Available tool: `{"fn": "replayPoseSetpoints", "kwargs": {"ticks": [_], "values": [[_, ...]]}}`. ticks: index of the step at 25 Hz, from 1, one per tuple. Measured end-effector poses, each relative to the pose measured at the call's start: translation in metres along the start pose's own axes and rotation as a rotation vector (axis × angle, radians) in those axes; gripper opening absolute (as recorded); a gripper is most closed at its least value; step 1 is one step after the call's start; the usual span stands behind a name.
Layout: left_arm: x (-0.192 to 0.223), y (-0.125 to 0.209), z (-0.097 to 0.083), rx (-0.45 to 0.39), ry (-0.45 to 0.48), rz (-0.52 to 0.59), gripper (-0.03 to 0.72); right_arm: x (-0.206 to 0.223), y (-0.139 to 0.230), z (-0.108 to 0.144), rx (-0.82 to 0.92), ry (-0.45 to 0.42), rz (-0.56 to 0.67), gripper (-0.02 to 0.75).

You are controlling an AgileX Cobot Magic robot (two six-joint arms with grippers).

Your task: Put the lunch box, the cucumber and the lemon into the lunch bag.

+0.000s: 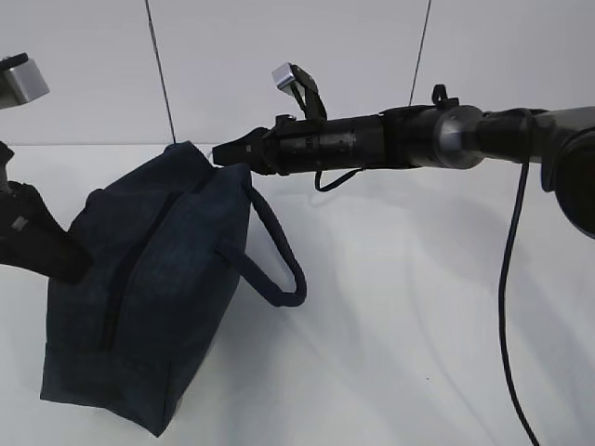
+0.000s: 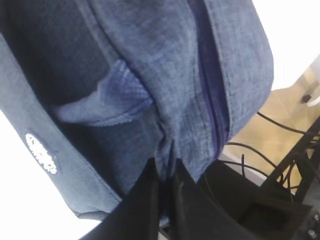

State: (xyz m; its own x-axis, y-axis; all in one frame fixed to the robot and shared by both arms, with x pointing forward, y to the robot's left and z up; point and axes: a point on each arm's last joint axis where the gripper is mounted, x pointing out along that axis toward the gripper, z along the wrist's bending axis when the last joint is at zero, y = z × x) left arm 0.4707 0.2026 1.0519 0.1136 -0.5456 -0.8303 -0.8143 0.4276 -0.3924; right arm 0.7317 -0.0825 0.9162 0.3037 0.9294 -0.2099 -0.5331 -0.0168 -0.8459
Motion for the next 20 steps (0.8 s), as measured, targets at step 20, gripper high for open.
{"fn": "replayPoseSetpoints", "kwargs": {"ticks": [20], "values": [[-0.003, -0.019, 0.013, -0.03, -0.145, -0.21, 0.269, -0.038, -0.036, 0.007, -0.097, -0.052, -0.037, 0.008]]}}
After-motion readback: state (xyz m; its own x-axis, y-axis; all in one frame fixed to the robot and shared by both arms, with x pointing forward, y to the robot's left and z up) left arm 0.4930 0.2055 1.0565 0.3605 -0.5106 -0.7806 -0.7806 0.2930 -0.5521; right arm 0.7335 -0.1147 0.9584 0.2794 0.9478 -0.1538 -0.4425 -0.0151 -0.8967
